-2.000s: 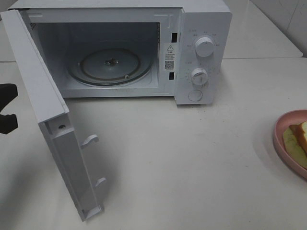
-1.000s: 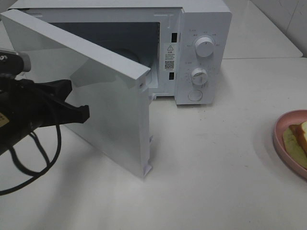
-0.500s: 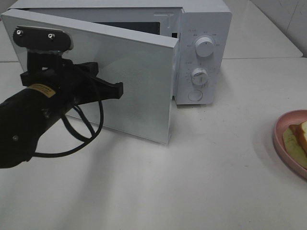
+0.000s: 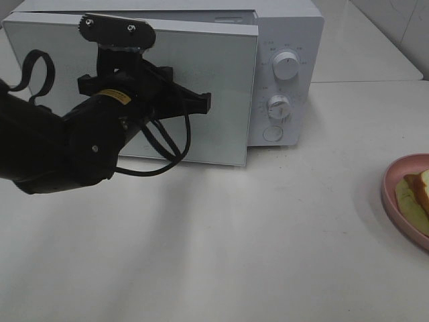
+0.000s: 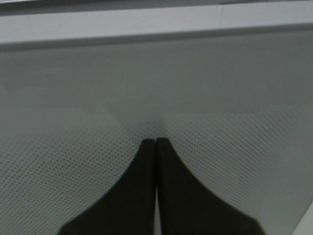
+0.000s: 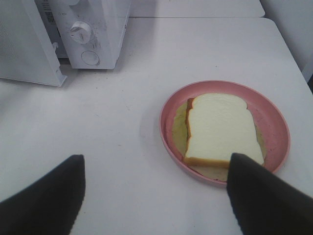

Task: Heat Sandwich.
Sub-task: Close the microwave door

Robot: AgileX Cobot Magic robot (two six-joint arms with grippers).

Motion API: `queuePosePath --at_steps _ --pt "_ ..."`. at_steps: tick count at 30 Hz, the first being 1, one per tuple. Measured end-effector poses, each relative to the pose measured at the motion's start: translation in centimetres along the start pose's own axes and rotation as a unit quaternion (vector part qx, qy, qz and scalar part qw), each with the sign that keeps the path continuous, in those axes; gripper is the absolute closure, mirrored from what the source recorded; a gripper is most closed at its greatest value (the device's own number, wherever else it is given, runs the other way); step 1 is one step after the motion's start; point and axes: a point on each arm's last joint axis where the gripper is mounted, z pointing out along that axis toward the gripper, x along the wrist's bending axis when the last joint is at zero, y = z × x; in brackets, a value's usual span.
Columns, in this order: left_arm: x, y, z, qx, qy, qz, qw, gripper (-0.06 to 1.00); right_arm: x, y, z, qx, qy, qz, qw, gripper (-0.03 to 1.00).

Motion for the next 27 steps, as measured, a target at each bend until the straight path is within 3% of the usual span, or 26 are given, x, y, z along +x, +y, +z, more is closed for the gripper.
queuePosePath --at_steps 9,16,27 --pt "-1.2 0.6 2.4 -0.009 0.006 -0.021 1.0 0.94 0.0 0.0 0.0 0.0 0.0 0.0 1.0 0.2" --pt "-2.0 0.3 3.5 0.011 -0.011 -0.021 1.0 0.94 0.0 0.0 0.0 0.0 0.0 0.0 1.0 0.2" --pt "-1.7 0.6 5.2 0.038 -0.026 -0.022 0.999 0.94 0.0 0.0 0.0 0.0 0.0 0.0 1.0 0.2"
